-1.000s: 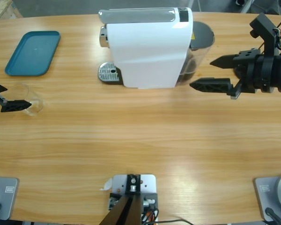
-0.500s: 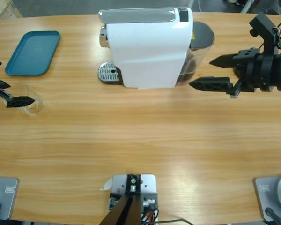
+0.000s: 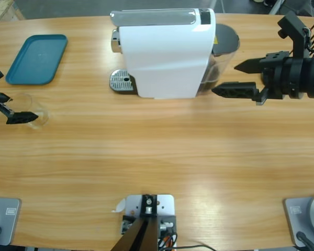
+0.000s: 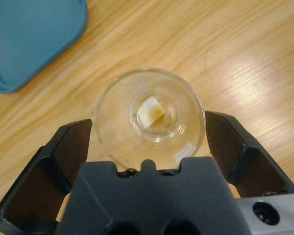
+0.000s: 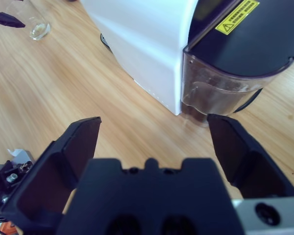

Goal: Pour coffee

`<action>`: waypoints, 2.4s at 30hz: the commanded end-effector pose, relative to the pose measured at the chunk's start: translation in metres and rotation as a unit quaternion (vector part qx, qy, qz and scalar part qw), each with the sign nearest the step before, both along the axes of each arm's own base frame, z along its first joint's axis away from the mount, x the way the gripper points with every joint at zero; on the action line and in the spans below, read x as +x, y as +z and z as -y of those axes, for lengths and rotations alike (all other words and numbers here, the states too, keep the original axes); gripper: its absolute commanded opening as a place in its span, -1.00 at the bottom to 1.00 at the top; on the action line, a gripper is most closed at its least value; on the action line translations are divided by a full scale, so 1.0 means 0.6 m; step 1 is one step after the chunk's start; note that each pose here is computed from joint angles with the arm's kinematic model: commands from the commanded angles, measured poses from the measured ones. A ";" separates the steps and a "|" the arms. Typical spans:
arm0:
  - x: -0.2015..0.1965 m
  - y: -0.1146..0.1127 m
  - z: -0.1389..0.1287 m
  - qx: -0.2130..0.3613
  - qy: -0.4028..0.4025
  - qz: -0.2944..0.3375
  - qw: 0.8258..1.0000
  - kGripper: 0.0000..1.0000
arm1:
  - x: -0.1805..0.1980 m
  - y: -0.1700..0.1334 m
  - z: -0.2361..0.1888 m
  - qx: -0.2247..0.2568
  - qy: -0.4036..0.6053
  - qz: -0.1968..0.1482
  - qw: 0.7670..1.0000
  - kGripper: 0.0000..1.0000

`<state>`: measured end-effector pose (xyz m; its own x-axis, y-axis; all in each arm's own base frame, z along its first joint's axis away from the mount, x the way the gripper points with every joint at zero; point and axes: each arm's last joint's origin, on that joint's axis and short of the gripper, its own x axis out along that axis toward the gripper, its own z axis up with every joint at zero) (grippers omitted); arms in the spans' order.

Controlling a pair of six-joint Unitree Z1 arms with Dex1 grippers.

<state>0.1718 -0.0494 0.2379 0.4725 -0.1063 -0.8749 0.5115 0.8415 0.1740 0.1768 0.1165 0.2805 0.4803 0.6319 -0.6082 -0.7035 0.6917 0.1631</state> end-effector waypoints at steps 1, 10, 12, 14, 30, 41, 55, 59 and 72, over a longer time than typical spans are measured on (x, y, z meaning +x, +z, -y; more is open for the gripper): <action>-0.001 -0.026 -0.004 0.013 0.002 -0.040 0.999 0.64 | 0.008 -0.018 0.002 -0.009 0.004 -0.014 1.000 0.94; 0.002 -0.031 0.002 -0.008 -0.020 -0.031 0.999 0.04 | 0.013 -0.020 -0.002 -0.006 0.010 -0.013 1.000 0.93; 0.004 -0.030 0.003 -0.014 -0.029 -0.025 0.999 -0.36 | 0.013 -0.020 -0.002 -0.005 0.010 -0.013 1.000 0.93; 0.003 -0.031 0.003 -0.011 -0.032 -0.024 0.999 -0.41 | 0.014 -0.020 -0.002 -0.006 0.010 -0.013 1.000 0.93; 0.006 0.015 0.010 -0.064 -0.134 0.025 0.989 -0.64 | 0.010 -0.021 0.001 -0.004 0.011 -0.014 1.000 0.92; 0.093 0.020 0.031 -0.125 -0.150 0.083 0.977 -0.62 | 0.009 -0.023 0.002 -0.006 0.009 -0.019 1.000 0.92; 0.191 0.005 0.106 -0.025 -0.362 0.073 0.929 -0.61 | 0.021 -0.024 -0.003 -0.011 0.004 -0.023 1.000 0.92; 0.215 0.017 0.127 -0.028 -0.393 0.065 0.917 -0.61 | 0.021 -0.027 -0.003 -0.013 0.003 -0.025 1.000 0.92; 0.257 -0.009 0.164 -0.065 -0.420 0.023 0.905 -0.62 | 0.025 -0.032 -0.003 -0.016 0.004 -0.029 0.999 0.92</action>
<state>0.3176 -0.1349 0.2642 0.3126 -0.5505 -0.7741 0.9487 0.2214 0.2256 0.1877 0.1194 0.2705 0.4601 0.6262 -0.6294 -0.7027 0.6901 0.1729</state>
